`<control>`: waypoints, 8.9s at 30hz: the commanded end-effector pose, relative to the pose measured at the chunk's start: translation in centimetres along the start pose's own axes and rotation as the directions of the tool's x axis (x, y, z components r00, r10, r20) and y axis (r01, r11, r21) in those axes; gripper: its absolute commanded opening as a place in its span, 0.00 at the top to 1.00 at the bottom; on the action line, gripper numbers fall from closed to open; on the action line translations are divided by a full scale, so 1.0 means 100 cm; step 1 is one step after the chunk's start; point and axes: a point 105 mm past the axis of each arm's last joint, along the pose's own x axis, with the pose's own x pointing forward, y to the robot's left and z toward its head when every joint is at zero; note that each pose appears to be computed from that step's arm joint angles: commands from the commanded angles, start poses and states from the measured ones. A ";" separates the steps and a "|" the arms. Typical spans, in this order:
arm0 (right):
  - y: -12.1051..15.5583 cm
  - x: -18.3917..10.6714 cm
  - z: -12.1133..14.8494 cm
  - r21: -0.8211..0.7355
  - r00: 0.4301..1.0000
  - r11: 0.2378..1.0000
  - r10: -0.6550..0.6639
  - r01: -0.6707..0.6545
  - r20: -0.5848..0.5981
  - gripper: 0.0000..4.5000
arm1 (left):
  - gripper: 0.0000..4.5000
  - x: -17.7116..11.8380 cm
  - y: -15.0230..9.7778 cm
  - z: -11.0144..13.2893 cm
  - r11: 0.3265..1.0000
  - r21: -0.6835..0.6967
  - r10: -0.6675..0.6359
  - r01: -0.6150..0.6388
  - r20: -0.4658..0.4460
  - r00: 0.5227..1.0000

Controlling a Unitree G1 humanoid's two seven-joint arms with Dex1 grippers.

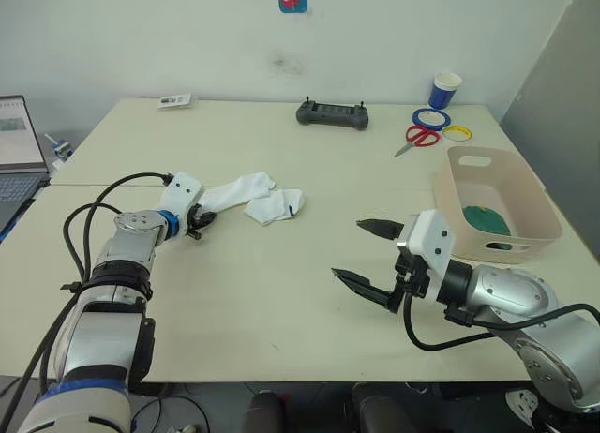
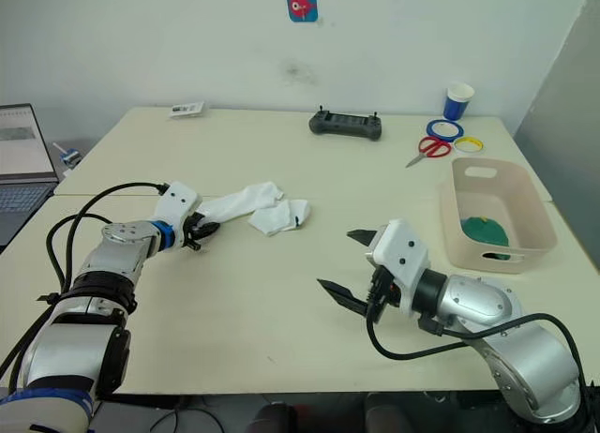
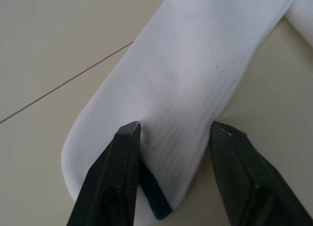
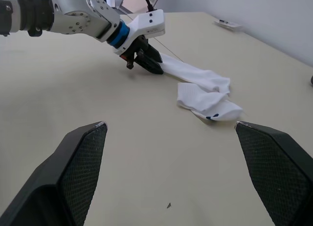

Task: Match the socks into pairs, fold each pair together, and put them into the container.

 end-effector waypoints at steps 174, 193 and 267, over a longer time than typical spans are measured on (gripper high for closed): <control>0.000 -0.015 -0.113 -0.519 0.916 0.822 0.010 -0.236 -0.401 0.08 | 1.00 -0.068 -0.175 0.000 0.424 0.850 -0.755 0.312 0.141 0.641; 0.013 -0.016 -0.079 -0.428 0.960 0.877 0.115 -0.218 -0.254 0.99 | 1.00 -0.102 -0.174 0.015 0.394 0.659 -0.870 0.641 0.043 0.490; -0.028 -0.024 -0.087 0.139 0.883 0.908 -0.335 0.396 -0.327 0.00 | 0.00 -0.033 -0.128 0.054 0.759 0.166 -0.649 0.629 0.122 0.751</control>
